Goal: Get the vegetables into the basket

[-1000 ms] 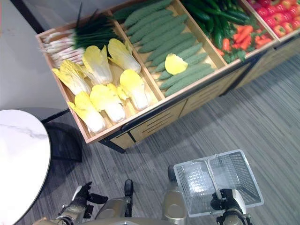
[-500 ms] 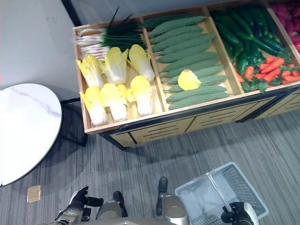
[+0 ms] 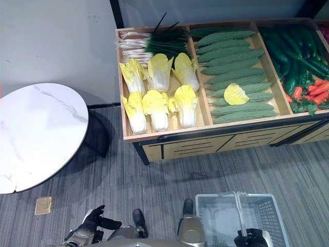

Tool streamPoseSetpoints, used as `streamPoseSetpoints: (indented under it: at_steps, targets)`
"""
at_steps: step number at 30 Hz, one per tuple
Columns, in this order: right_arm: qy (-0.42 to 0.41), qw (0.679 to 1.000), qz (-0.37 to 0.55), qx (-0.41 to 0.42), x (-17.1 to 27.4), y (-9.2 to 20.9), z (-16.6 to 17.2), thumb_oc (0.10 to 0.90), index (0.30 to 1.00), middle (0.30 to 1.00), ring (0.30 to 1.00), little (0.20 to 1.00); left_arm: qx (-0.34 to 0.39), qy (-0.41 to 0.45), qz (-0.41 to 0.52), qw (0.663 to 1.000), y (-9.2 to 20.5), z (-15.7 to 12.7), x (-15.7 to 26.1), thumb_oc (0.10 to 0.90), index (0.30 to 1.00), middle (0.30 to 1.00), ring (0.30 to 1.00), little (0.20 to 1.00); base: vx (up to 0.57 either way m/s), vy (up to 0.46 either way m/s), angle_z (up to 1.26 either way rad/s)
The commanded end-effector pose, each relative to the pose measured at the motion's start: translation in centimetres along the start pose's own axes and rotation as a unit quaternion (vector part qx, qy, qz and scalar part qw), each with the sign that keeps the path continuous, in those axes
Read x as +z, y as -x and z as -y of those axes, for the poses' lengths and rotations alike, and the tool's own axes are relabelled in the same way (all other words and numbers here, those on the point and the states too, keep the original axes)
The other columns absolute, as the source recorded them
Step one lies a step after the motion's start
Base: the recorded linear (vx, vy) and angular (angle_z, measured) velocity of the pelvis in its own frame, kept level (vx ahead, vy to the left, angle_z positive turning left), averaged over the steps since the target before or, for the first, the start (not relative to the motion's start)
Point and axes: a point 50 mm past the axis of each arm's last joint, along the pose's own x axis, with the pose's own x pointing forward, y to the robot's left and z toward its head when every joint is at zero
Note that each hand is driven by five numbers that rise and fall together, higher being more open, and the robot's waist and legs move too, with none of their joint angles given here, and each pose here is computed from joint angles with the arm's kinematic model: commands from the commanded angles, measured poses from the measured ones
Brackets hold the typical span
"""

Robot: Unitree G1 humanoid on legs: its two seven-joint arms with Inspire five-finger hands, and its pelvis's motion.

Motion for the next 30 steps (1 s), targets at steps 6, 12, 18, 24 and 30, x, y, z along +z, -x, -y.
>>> streamPoseSetpoints:
  at_steps: [6, 12, 18, 24, 30]
  targets:
    - [0.011, 0.999, 0.052, 0.0, 1.8, -0.3, 1.3, 0.4, 0.3, 0.3, 0.3, 0.3, 0.048, -0.011, -0.026, 0.998, 0.2, -3.7, -1.9, 0.9, 1.0, 1.0, 1.0, 1.0, 0.0, 0.0, 0.0]
    - [0.017, 0.999, 0.036, -0.006, 0.8, -0.2, 1.1, 0.4, 0.3, 0.3, 0.3, 0.3, 0.117, 0.039, 0.022, 0.992, 0.0, -6.3, 0.5, 0.9, 1.0, 1.0, 1.0, 1.0, 0.0, 0.0, 0.0]
    - [0.011, 0.999, 0.028, -0.02, -0.6, 0.4, 0.2, 0.4, 0.3, 0.3, 0.3, 0.3, 0.264, 0.128, 0.161, 0.942, 0.9, -10.4, 6.4, 0.9, 1.0, 1.0, 1.0, 1.0, 0.0, 0.0, 0.0]
    - [0.027, 0.999, 0.029, -0.026, -1.4, 0.8, -0.4, 0.4, 0.3, 0.3, 0.3, 0.3, 0.373, 0.174, 0.321, 0.853, 4.4, -13.3, 12.2, 0.9, 1.0, 1.0, 1.0, 1.0, 0.01, -0.004, -0.01]
    - [0.045, 0.998, 0.026, -0.026, -1.6, 0.8, -0.1, 0.4, 0.3, 0.3, 0.3, 0.3, 0.366, 0.16, 0.449, 0.799, 7.8, -13.5, 17.4, 0.9, 1.0, 1.0, 1.0, 1.0, 0.02, -0.003, -0.01]
